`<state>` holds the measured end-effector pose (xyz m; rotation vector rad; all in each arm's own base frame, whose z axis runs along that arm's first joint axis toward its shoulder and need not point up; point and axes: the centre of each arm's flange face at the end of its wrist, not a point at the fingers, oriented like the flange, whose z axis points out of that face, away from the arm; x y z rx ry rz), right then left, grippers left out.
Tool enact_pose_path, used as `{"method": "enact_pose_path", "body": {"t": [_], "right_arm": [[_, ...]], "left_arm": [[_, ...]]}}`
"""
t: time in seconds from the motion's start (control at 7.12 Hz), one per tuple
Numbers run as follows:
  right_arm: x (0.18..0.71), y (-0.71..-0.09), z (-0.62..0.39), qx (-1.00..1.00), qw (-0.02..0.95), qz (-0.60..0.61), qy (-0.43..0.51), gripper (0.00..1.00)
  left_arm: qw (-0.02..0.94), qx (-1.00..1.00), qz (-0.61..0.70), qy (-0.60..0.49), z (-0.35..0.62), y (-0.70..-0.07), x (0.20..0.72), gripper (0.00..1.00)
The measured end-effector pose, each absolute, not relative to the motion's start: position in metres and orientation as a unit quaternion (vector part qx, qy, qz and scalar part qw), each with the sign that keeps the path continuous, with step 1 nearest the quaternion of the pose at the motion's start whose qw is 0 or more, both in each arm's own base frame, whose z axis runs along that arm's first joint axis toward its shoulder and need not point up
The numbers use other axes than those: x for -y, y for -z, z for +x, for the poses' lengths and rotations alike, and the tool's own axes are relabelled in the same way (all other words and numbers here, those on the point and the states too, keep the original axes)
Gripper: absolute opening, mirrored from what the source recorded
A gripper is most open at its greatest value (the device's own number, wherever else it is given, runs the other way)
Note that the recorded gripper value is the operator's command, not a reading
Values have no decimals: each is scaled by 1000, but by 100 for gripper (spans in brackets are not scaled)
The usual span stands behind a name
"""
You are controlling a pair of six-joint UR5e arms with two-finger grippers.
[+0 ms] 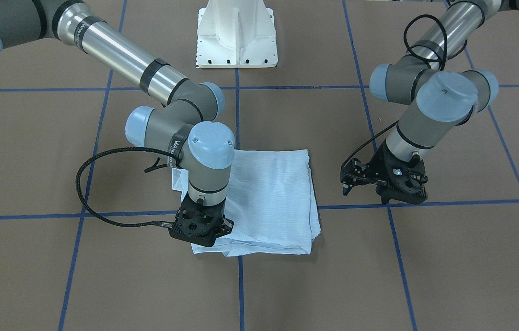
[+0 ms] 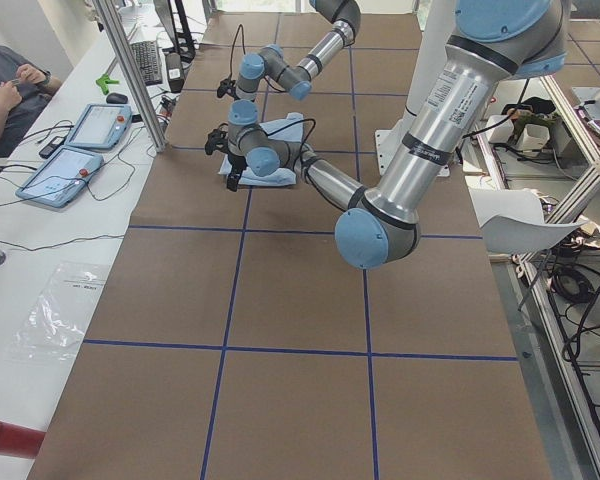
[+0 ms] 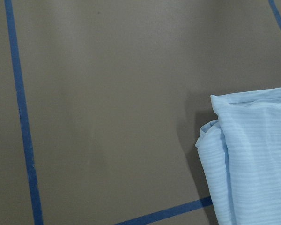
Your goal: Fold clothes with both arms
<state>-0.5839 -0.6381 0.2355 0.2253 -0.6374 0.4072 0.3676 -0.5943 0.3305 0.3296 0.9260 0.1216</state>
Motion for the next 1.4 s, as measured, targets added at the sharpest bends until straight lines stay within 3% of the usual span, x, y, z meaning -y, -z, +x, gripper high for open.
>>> {"method": "enact_pose_path", "body": {"t": [0.14, 0.98, 1.4], "right_arm": [[639, -242, -583, 303, 927, 120, -186, 100], [664, -226, -530, 339, 930, 103, -93, 100], [673, -268, -435, 349, 933, 80, -29, 100]], "left_arm": [[880, -444, 158, -58, 368, -330, 594, 100], [879, -445, 162, -62, 357, -326, 591, 100], [894, -397, 175, -116, 298, -314, 577, 100]]}}
